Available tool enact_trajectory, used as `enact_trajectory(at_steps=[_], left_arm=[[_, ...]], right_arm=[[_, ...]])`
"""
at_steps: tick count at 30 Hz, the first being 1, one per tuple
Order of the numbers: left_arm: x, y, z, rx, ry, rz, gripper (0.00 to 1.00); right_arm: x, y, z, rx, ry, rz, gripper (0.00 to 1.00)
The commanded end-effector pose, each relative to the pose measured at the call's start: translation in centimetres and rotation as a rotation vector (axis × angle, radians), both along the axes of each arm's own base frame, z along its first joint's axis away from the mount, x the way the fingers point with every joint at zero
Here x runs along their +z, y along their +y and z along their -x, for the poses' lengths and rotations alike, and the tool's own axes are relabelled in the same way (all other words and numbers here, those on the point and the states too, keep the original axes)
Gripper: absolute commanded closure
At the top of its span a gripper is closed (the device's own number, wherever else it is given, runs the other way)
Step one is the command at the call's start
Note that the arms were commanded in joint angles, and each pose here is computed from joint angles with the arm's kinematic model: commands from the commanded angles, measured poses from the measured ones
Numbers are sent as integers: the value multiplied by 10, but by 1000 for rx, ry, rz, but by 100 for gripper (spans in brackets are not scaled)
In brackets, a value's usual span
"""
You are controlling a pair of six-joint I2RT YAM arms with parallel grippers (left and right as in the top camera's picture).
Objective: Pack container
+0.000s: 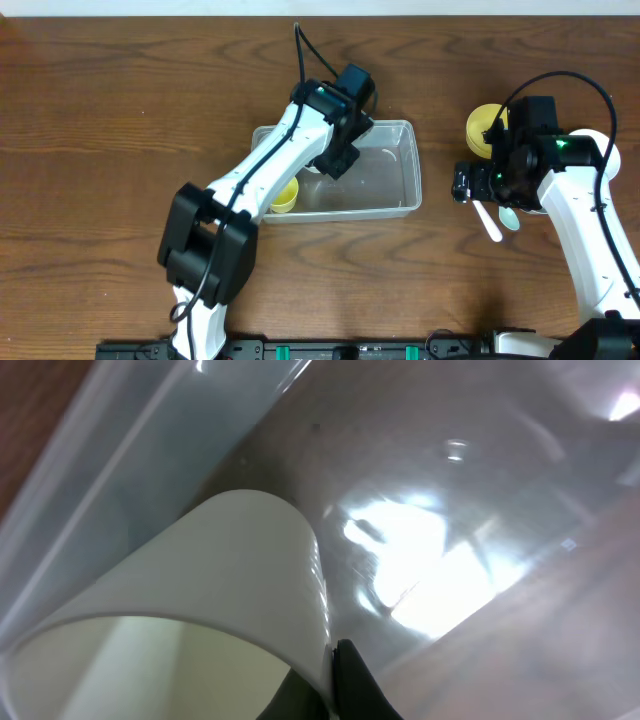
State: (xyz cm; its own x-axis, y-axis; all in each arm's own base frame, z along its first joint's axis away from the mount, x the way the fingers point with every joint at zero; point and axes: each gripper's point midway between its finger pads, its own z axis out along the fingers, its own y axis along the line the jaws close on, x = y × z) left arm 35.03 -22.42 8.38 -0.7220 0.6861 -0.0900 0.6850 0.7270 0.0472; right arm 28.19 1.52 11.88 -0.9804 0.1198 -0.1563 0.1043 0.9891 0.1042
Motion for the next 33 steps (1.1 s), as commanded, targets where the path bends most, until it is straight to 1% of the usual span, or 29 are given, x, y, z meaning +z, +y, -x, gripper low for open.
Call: enact_trajectory(at_steps=[1, 5, 6, 7, 8, 9, 10, 11, 12, 15, 16, 21, 25, 28, 31, 32, 33], left_arm=[[-8, 9, -9, -4, 3, -12, 94], [-10, 14, -18, 18, -11, -3, 94], [-10, 14, -19, 19, -12, -3, 83], [-10, 15, -19, 21, -12, -3, 67], [-10, 15, -19, 20, -11, -4, 54], [-10, 15, -19, 21, -11, -4, 46], [-10, 15, -18, 19, -11, -4, 42], [-10, 14, -18, 17, -12, -3, 33], [-8, 13, -17, 15, -13, -2, 30], [7, 9, -15, 5, -30, 8, 30], [16, 8, -15, 6, -40, 15, 28], [82, 12, -19, 75, -150, 80, 23], [134, 39, -22, 171, -260, 153, 18], [168, 78, -25, 311, -329, 195, 16], [190, 128, -25, 531, -367, 227, 15], [198, 163, -22, 698, -375, 240, 15], [201, 194, -16, 864, -372, 250, 14]], right_arm=[[4, -4, -5, -4, -17, 8, 1], [4, -4, -5, -4, -16, 8, 1], [4, -4, -5, -4, -17, 8, 1], [4, -4, -5, -4, -17, 8, 1], [4, -4, -5, -4, -17, 8, 1], [4, -4, -5, -4, -17, 8, 1], [4, -4, -5, -4, -17, 8, 1], [4, -4, -5, -4, -16, 8, 1], [4, -4, -5, -4, -16, 8, 1], [4, -4, -5, -4, -16, 8, 1], [4, -4, -5, -4, -16, 8, 1], [4, -4, -5, -4, -15, 7, 1], [5, -4, -4, -8, -14, 7, 1], [11, -4, -8, -8, -38, 7, 1], [35, -4, -21, -8, -99, 8, 2], [60, -5, -36, -1, -175, 16, 2], [89, -13, -54, -7, -266, 62, 2]])
